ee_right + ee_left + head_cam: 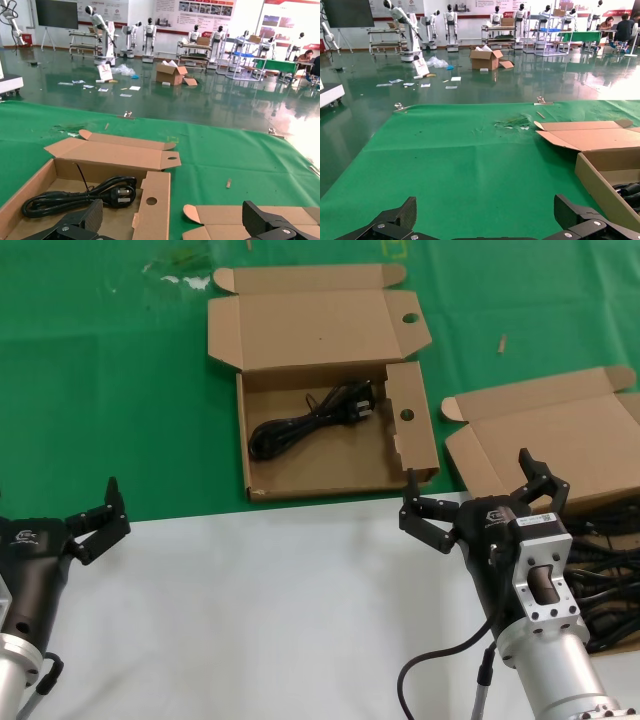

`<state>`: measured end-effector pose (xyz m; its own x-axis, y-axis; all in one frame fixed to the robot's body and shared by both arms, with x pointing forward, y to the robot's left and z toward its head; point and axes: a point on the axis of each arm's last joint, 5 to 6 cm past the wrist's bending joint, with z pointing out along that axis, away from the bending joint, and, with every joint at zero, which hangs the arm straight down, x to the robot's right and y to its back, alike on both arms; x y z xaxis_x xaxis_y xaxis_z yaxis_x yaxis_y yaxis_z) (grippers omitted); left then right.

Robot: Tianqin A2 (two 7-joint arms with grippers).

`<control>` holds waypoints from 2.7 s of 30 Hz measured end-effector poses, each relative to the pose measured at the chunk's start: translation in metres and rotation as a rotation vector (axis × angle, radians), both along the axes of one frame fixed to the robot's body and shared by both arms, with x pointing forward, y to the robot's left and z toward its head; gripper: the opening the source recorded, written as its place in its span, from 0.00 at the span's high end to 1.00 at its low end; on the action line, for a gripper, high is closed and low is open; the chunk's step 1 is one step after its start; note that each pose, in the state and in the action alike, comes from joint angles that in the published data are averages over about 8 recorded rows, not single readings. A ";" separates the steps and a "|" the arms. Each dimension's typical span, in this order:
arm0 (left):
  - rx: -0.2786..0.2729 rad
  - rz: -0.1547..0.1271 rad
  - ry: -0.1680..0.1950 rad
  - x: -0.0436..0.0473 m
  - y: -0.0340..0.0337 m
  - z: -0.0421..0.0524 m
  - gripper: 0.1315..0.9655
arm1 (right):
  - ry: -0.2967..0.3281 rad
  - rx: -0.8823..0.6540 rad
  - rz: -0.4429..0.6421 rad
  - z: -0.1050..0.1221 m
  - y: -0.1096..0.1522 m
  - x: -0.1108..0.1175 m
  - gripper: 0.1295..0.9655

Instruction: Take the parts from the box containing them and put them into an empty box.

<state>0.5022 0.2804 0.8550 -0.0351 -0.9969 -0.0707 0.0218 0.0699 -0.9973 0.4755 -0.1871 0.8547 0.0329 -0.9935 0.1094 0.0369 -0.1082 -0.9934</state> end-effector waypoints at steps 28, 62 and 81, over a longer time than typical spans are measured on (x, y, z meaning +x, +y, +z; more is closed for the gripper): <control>0.000 0.000 0.000 0.0000 0.0000 0.0000 0.00 | 0.005 0.006 0.004 -0.003 -0.025 0.010 0.00; 0.000 0.000 0.000 0.0000 0.0000 0.0000 0.00 | 0.012 0.024 0.004 -0.002 -0.068 0.025 0.00; 0.000 0.000 0.000 0.0000 0.0000 0.0000 0.00 | 0.015 0.036 0.001 0.000 -0.089 0.031 0.00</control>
